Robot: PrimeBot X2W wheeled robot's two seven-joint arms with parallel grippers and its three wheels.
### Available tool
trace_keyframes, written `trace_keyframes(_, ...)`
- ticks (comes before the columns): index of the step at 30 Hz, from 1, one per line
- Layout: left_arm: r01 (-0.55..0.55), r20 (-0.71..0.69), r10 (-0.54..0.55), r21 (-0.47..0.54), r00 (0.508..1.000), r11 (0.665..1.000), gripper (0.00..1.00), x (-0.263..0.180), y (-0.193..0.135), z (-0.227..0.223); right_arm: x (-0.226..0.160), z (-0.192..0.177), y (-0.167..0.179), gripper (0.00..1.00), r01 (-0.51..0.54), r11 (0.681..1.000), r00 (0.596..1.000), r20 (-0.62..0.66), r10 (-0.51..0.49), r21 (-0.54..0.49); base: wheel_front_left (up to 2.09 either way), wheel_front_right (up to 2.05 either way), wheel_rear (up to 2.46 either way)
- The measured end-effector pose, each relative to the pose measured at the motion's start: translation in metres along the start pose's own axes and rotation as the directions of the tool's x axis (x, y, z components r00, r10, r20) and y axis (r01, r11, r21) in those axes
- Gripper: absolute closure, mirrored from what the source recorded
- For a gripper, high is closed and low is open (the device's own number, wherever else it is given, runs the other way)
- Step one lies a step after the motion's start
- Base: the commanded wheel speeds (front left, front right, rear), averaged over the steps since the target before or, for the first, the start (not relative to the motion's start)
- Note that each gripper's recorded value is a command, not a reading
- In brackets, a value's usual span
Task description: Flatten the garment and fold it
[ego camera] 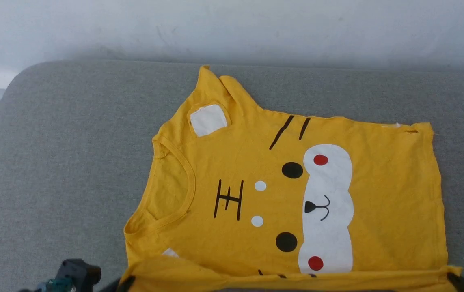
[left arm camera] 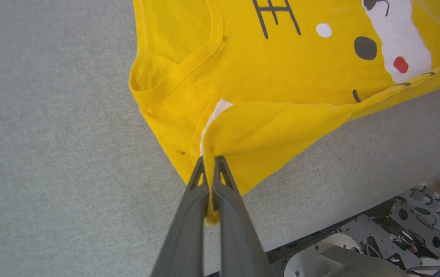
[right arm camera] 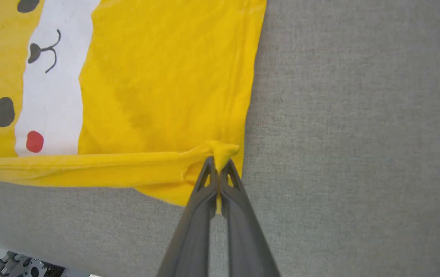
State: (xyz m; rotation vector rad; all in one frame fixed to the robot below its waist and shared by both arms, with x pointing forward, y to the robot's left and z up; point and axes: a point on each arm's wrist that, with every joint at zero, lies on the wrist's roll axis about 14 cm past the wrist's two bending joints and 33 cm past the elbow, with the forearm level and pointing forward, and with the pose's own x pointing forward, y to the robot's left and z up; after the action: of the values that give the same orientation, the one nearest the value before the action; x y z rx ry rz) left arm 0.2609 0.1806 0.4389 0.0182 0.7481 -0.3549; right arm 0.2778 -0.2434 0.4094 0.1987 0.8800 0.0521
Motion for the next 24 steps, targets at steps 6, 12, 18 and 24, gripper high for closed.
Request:
trace_keyframes(6,-0.036,0.181,0.014,0.123,0.983,0.992,1.0,0.01,0.012,0.054,0.005,0.039,-0.003,1.0,0.013,0.999,0.993,0.122,-0.007,-0.044,0.0,0.0,0.0)
trace_keyframes(12,-0.039,0.275,-0.02,0.205,0.961,0.978,1.0,0.025,0.013,0.09,0.011,0.069,-0.008,1.0,0.038,0.997,0.978,0.209,-0.023,-0.067,0.0,0.0,0.0)
trace_keyframes(18,-0.087,0.386,-0.01,0.234,0.923,0.968,1.0,0.045,0.025,0.117,0.02,0.085,-0.015,1.0,0.075,0.993,0.967,0.248,-0.051,-0.088,0.0,0.0,0.0)
trace_keyframes(24,-0.06,0.321,-0.005,0.193,0.947,0.979,1.0,0.08,0.033,0.096,0.046,0.076,-0.012,1.0,0.061,0.994,0.98,0.194,-0.043,-0.086,0.0,0.0,0.0)
